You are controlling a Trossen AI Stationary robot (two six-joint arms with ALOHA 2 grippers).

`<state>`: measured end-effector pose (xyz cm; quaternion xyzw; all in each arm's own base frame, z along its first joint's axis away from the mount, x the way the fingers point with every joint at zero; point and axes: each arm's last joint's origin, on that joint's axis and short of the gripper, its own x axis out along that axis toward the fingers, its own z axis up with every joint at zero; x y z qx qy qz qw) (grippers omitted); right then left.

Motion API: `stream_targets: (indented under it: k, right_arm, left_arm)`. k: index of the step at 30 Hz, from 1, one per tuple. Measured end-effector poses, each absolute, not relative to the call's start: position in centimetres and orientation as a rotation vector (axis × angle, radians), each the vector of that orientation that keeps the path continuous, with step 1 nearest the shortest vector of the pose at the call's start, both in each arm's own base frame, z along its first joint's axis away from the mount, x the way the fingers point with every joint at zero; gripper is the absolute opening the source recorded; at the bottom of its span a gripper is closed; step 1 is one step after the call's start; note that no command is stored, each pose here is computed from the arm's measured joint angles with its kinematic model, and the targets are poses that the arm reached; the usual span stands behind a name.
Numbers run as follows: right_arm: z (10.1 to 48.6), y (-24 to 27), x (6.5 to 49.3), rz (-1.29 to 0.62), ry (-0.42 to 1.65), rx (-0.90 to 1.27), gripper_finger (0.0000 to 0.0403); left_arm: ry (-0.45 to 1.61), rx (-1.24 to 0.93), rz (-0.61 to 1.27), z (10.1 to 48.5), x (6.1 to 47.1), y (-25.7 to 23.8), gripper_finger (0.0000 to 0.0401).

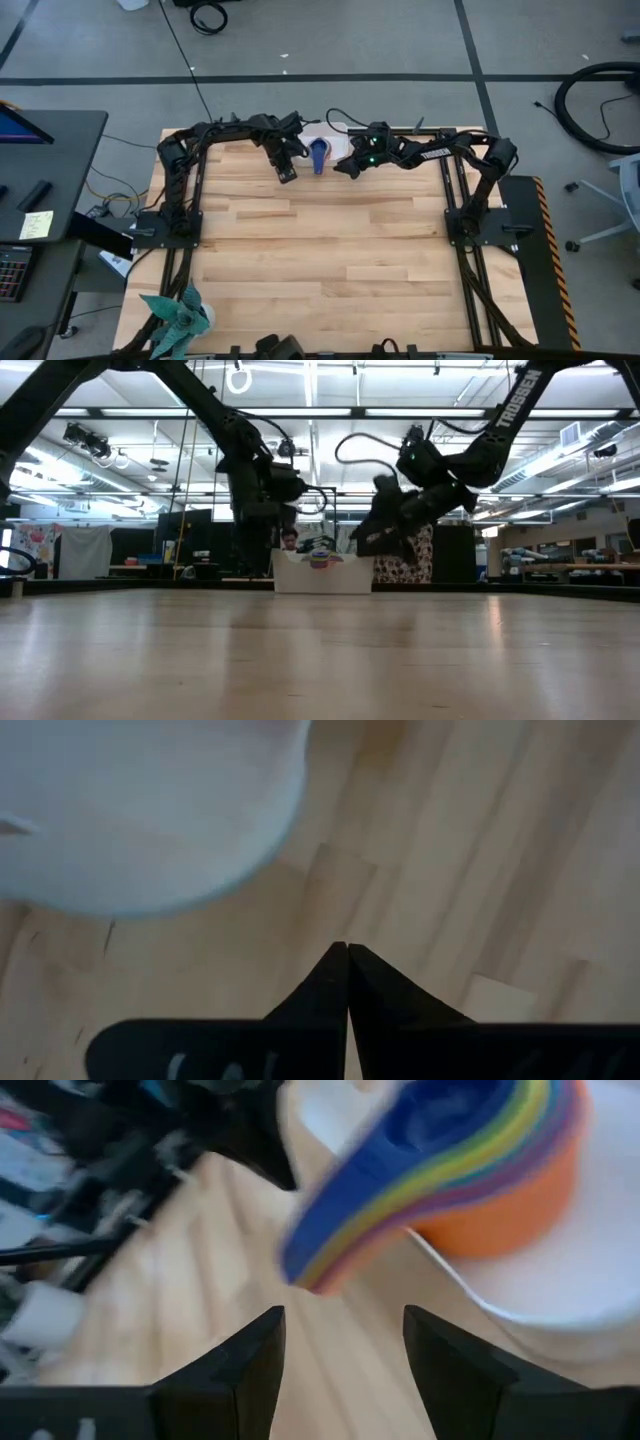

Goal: Nest measuring cups in basket
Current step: Put the nested measuring cups into the white bin, then return to Home Position

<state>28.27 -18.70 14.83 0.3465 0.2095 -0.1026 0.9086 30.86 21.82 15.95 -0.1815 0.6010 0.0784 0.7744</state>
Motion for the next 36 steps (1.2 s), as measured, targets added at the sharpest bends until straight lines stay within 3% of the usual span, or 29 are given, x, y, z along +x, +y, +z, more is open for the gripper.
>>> stream_targets:
  k: [9, 23, 29, 36]
  right_arm:
    - [21.5, -18.1, 26.2, -0.164, 0.278, 0.626, 0.0209]
    - [33.4, -12.8, 16.3, -0.307, 0.031, 0.35, 0.0209]
    - [35.3, -9.8, 11.9, -0.385, -0.025, 0.308, 0.0209]
    - [35.5, -6.9, 8.2, -0.494, -0.028, 0.311, 0.0209]
  left_arm:
    - [1.126, -0.414, 0.199, 23.9, 27.4, 21.4, 0.0009]
    - [0.654, -0.257, 0.43, 40.0, 14.6, 13.1, 0.0009]
    - [0.468, -0.192, 0.617, 43.1, 7.7, 7.4, 0.0009]
    - [0.216, -0.132, 0.798, 43.8, 0.2, 0.1, 0.0009]
